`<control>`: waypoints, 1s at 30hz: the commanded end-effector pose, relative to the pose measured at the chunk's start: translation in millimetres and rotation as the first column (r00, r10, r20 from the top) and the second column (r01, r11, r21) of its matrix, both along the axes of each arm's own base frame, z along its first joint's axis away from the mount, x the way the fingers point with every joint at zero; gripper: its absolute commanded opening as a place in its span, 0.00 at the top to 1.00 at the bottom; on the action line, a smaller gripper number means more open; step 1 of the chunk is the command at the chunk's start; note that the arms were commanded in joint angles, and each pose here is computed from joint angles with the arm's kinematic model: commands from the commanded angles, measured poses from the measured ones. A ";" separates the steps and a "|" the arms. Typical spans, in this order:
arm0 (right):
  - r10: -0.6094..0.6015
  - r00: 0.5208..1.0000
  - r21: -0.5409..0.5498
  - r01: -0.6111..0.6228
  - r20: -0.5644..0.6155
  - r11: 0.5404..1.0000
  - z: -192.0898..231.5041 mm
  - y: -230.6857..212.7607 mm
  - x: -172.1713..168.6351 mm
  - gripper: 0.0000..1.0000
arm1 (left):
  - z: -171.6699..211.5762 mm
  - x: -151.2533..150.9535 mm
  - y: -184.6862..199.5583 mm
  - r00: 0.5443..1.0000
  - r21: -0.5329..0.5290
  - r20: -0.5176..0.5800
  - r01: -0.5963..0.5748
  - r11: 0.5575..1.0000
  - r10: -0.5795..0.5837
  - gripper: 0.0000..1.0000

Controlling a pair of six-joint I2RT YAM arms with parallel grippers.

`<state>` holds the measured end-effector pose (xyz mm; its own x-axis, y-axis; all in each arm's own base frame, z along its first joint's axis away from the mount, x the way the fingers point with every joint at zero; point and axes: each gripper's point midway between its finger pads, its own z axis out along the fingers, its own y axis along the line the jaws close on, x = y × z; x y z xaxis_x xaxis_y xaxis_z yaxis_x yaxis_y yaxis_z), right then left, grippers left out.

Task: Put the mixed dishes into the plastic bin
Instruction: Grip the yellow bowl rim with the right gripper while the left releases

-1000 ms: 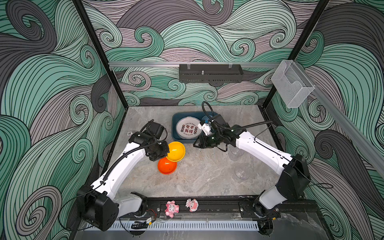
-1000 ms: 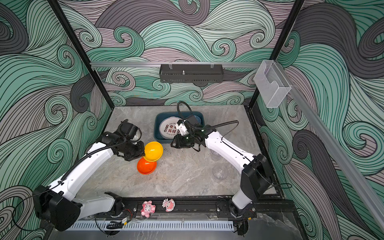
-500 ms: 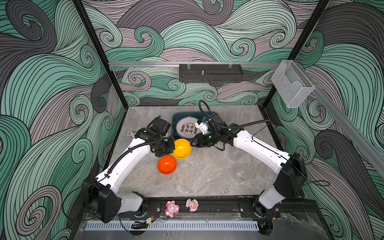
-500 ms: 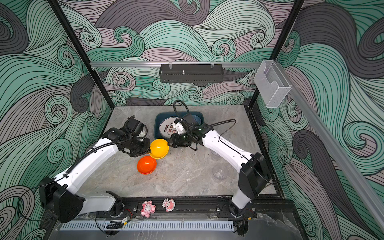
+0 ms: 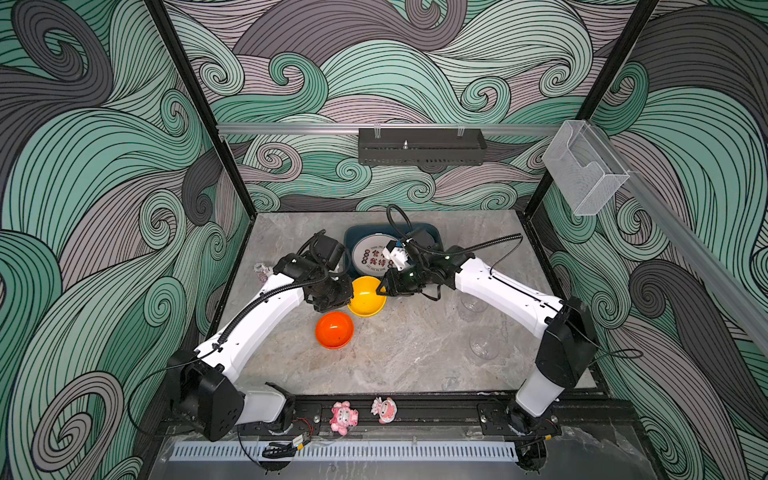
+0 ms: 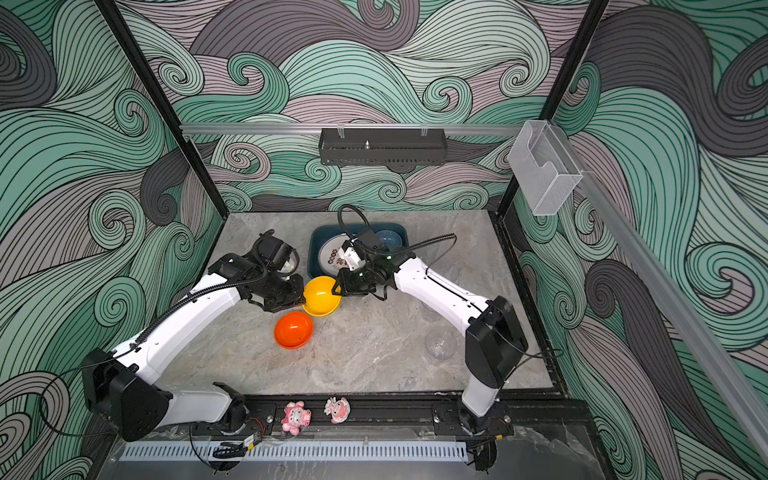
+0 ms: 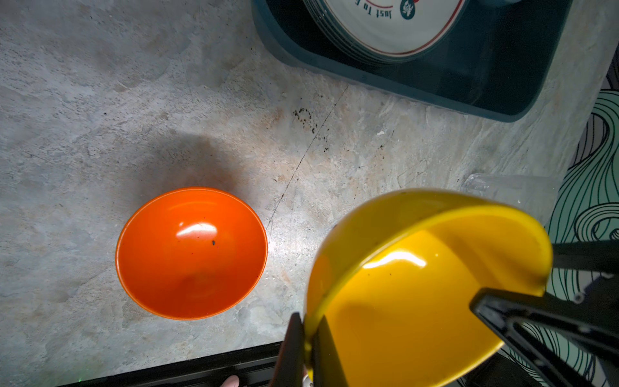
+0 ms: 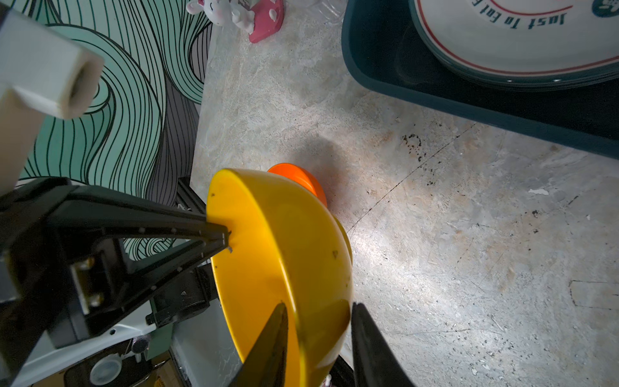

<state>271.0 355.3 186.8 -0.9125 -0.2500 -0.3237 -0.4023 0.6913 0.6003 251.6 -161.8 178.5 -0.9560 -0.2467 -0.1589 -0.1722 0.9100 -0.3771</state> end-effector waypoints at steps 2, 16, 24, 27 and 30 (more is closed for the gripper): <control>-0.004 1.000 -0.018 0.004 0.013 1.000 -0.7 2.3 3.0 0.74 | 17.7 9.9 -9.6 0.999 -0.044 0.044 0.003 0.999 -0.001 1.00; -0.041 0.995 -0.135 0.053 0.086 0.989 -14.0 -15.0 16.0 0.94 | 19.2 10.3 -11.1 0.999 -0.057 0.050 -0.001 0.998 0.004 0.79; -0.057 0.990 -0.223 0.086 0.133 0.971 -19.8 -31.5 26.5 0.98 | 22.8 7.6 -10.6 0.998 -0.067 0.059 0.001 0.998 0.003 0.65; -0.062 0.987 -0.250 0.098 0.147 0.963 -20.4 -39.1 31.3 0.98 | 23.5 6.3 -9.6 0.998 -0.068 0.066 0.003 0.998 0.002 0.62; -0.069 0.985 -0.277 0.112 0.160 0.954 -21.1 -46.3 36.9 0.98 | 21.9 4.2 -6.1 0.998 -0.058 0.071 0.003 0.998 0.001 0.57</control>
<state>294.4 324.7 162.2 -0.8894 -0.2734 -0.3664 -0.4107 0.8299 0.3777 259.7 -176.9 193.9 -0.9510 -0.2477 -0.1848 -0.1402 0.8787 -0.4563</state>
